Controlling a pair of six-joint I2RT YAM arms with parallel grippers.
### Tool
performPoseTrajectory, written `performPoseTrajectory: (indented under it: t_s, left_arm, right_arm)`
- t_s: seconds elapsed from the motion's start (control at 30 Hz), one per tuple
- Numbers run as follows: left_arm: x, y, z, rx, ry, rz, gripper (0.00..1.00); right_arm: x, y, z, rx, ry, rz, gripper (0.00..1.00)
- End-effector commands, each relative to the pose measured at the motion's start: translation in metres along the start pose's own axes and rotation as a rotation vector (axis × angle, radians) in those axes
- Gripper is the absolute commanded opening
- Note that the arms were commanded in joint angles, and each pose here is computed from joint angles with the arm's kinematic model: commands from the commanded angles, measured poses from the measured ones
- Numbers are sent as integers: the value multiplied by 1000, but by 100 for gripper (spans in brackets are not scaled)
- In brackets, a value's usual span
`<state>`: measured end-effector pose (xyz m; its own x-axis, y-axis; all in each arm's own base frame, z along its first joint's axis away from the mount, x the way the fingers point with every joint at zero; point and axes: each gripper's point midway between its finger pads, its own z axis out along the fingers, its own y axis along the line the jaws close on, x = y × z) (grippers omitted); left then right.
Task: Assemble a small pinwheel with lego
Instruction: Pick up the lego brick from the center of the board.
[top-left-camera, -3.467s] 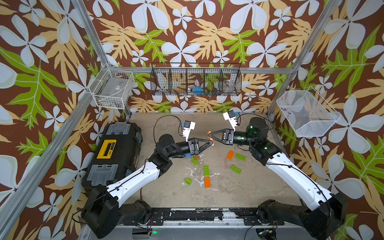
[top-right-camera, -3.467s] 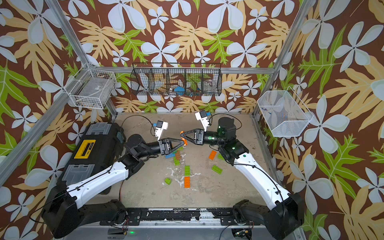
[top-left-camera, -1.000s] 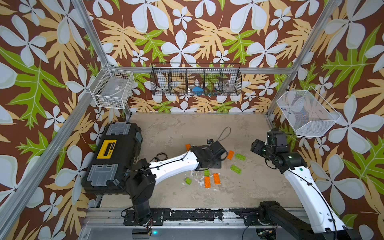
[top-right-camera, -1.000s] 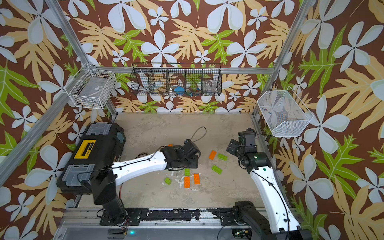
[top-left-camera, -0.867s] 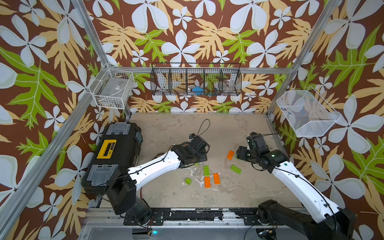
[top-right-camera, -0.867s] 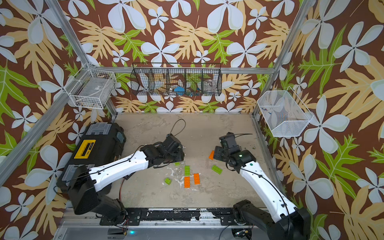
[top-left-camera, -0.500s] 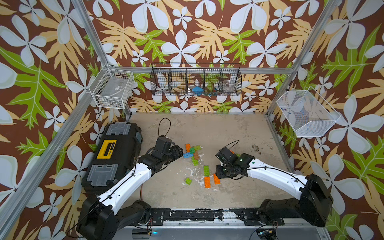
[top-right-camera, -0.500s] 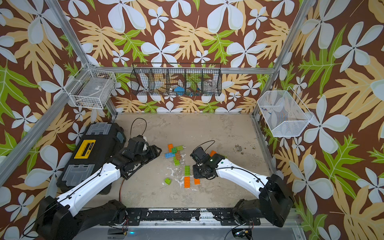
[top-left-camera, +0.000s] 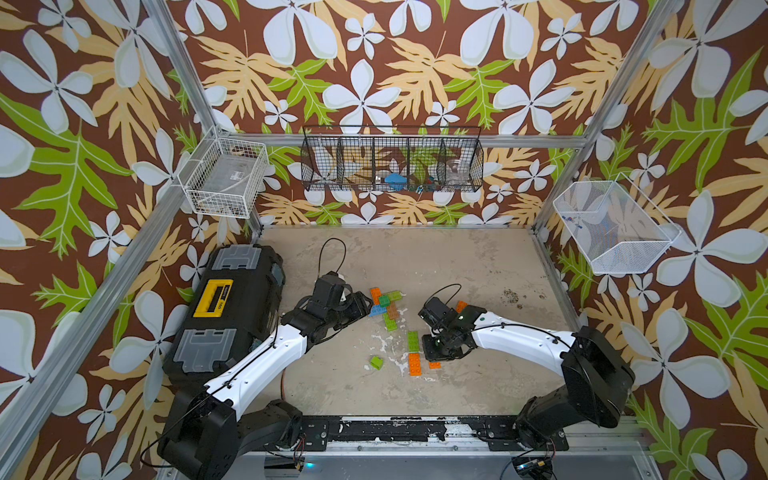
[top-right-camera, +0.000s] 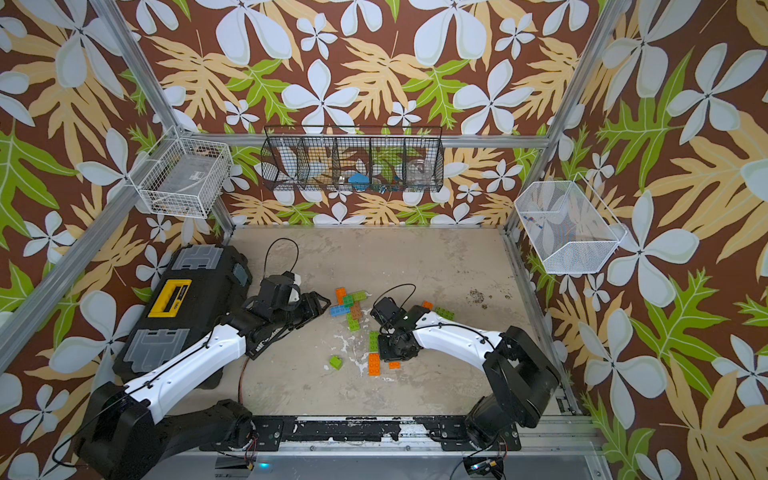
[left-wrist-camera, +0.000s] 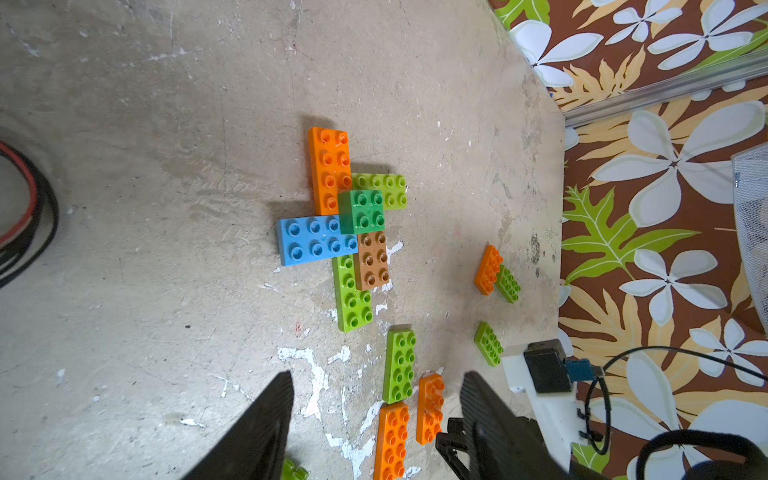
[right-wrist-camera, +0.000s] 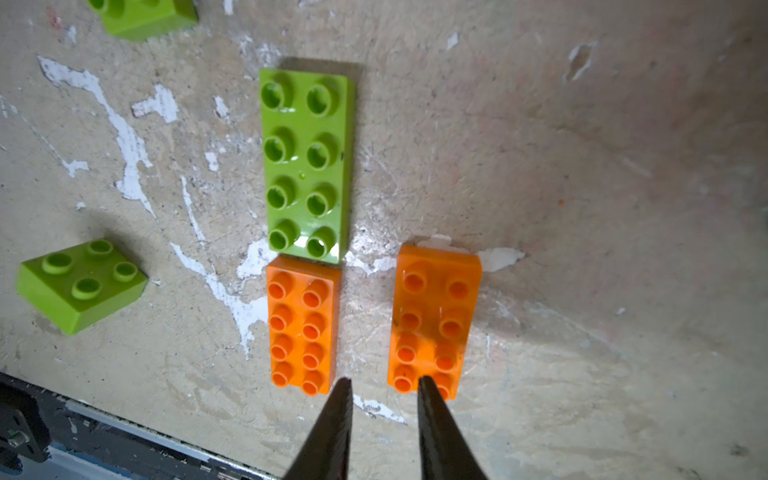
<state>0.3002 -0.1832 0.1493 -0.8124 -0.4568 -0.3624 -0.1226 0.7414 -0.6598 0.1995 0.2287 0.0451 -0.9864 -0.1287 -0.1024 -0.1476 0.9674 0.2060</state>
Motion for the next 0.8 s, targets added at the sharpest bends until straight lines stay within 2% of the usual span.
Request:
performPoseTrajectory:
  t_s: [0.0, 0.77]
  left_arm:
    - [-3, -7, 1, 28, -4, 32, 67]
    - [-1, -6, 4, 32, 8, 34, 67]
  right_arm:
    - [-4, -5, 4, 38, -7, 4, 28]
    - [3, -18, 18, 127, 39, -6, 23]
